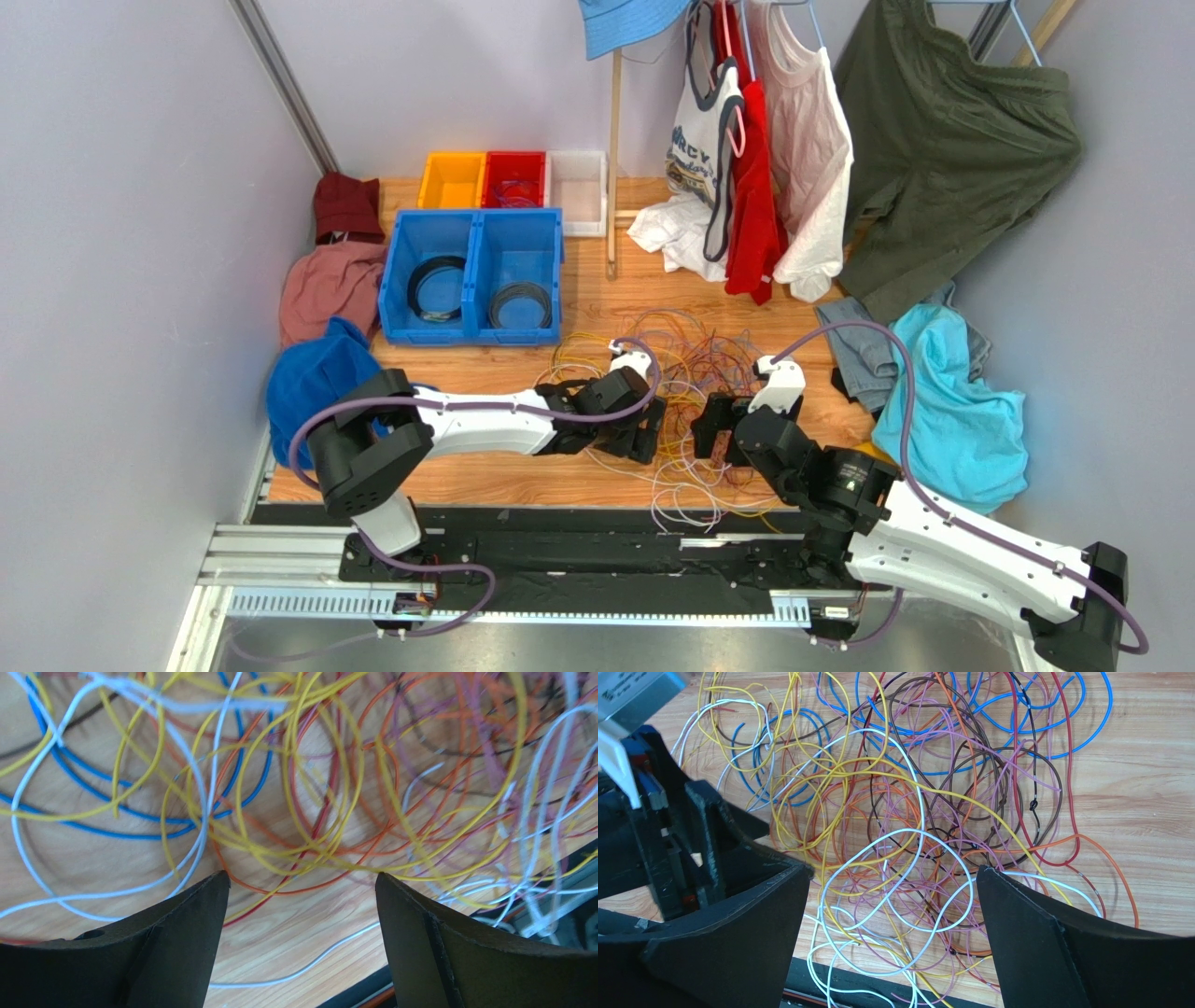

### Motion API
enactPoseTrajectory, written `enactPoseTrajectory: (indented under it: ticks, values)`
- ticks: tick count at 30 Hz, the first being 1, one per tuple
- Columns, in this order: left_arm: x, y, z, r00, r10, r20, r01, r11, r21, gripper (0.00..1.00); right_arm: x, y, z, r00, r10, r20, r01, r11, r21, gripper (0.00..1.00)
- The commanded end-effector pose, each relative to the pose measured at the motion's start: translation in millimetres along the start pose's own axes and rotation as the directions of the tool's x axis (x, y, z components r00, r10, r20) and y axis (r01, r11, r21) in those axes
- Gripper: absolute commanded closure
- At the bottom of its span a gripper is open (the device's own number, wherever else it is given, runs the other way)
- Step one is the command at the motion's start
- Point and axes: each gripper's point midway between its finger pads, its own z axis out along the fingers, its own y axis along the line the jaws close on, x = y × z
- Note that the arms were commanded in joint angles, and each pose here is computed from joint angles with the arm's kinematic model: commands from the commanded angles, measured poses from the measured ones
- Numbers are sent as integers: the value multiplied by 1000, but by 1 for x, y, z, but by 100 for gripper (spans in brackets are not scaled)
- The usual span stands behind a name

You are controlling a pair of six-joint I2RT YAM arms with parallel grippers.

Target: Untangle the cables

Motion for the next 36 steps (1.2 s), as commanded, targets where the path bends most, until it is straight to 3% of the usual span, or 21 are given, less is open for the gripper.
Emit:
enactPoseTrajectory:
  ticks: [1,4,5,7,11,17,21,26,31,33,36]
  values:
    - [-25,-16,11,997,-31,72,29,999,23,20,-1,3,0,1000,22,4,-22,1000,-9,5]
    - [-25,-16,14,997,-29,75,28,999,19,59,0,1,-1,1000,17,0,-17,1000,-3,5]
    - [-26,-16,13,997,-30,77,28,999,19,85,1,-1,-1,1000,16,0,-16,1000,2,5]
    - [-25,-13,8,997,-27,77,26,1000,9,100,0,-1,-2,1000,17,2,-17,1000,2,5]
    - [-33,-3,-15,993,-17,120,19,1000,-14,100,-1,1,-3,1000,29,3,-29,1000,-9,5]
    - [-75,3,-112,954,1,299,-7,1000,19,100,-3,6,-2,999,37,10,-37,999,-31,5]
    - [-121,-1,-204,863,-34,504,-25,994,110,100,-3,13,-1,999,43,10,-42,997,-61,5]
    - [-157,4,-283,793,9,609,-69,995,74,100,-21,33,-10,996,75,41,-68,985,-156,4]
    - [-185,6,-326,750,93,655,-119,993,-5,100,-54,65,-34,974,183,132,-121,919,-376,7]
    - [-195,1,-336,742,108,661,-133,991,-13,100,-65,69,-42,959,214,187,-115,893,-436,12]
    - [-203,-7,-338,744,133,655,-159,987,-20,100,-104,90,-72,930,231,286,-38,835,-548,13]
